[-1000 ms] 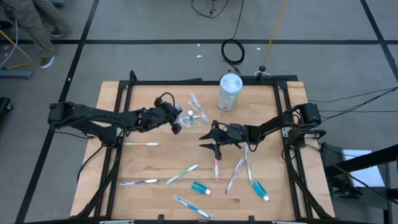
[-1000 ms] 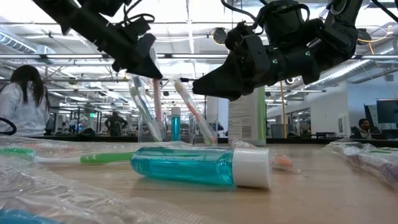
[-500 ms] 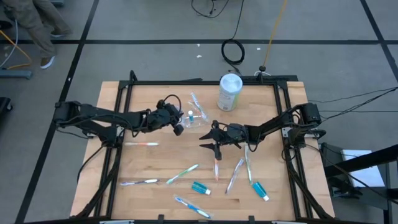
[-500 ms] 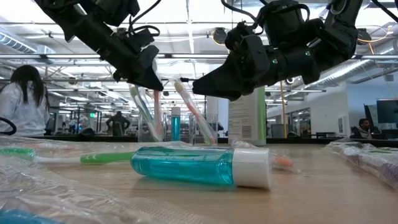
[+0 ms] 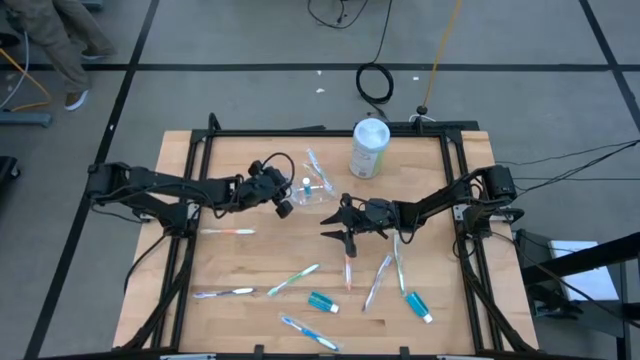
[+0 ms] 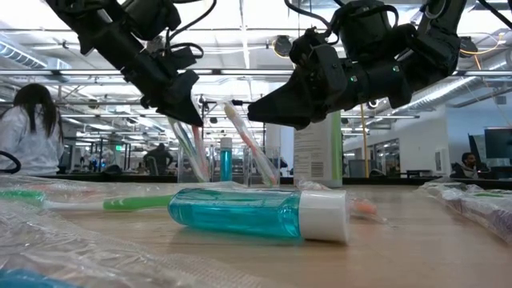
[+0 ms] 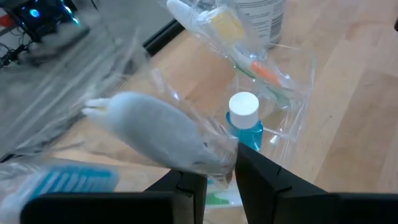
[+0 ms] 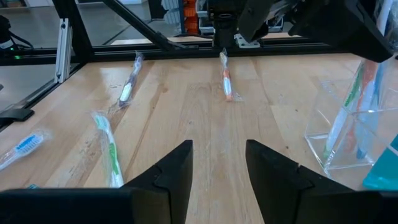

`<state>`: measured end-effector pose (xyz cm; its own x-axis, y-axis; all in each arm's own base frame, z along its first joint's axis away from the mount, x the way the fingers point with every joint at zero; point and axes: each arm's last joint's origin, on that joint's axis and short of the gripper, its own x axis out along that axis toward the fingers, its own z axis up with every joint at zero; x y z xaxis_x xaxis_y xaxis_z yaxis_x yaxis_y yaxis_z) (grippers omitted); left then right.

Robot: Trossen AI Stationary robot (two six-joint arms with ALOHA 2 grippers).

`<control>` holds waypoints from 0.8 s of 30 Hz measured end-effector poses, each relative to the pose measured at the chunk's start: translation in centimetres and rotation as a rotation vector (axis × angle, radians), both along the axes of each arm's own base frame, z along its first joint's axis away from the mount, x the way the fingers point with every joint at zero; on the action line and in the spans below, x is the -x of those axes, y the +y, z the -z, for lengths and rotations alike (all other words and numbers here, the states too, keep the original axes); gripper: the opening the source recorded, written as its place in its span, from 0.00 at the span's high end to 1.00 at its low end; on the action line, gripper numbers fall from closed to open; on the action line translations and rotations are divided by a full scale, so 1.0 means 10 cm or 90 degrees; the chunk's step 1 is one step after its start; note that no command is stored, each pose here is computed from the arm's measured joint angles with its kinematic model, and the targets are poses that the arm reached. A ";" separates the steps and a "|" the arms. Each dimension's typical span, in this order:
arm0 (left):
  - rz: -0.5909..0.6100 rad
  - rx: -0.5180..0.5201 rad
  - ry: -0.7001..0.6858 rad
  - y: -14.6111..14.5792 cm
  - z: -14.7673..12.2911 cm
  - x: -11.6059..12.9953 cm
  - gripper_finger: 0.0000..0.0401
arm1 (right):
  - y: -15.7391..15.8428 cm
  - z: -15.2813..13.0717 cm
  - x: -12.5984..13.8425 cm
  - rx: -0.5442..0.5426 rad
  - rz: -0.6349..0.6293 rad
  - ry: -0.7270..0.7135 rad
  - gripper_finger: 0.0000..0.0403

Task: Pick & Place toothbrushing station
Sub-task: Put the orange toothbrush into the transparent organizer

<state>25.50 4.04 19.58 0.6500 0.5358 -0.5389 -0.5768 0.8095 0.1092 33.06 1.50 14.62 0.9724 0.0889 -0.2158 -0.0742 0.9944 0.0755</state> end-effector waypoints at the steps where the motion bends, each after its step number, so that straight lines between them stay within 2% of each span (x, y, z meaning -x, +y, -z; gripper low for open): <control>1: 0.000 0.001 0.000 0.00 0.00 0.00 0.79 | 0.00 0.00 0.00 0.000 0.000 0.000 0.65; 9: 0.005 -0.018 0.022 0.05 0.01 0.01 0.79 | 0.00 0.00 0.00 0.000 0.000 0.000 0.65; 19: 0.007 0.000 0.037 0.12 0.03 0.04 0.79 | 0.00 0.00 0.00 0.000 0.000 0.000 0.65; 24: 0.067 0.003 0.036 0.10 0.02 0.02 0.79 | 0.00 0.00 0.00 0.000 0.000 0.000 0.65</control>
<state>25.33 5.08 19.41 0.6702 0.4640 -0.5793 -0.4821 0.8656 0.1354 33.06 1.50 14.63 0.9724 0.0889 -0.2156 -0.0742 0.9944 0.0755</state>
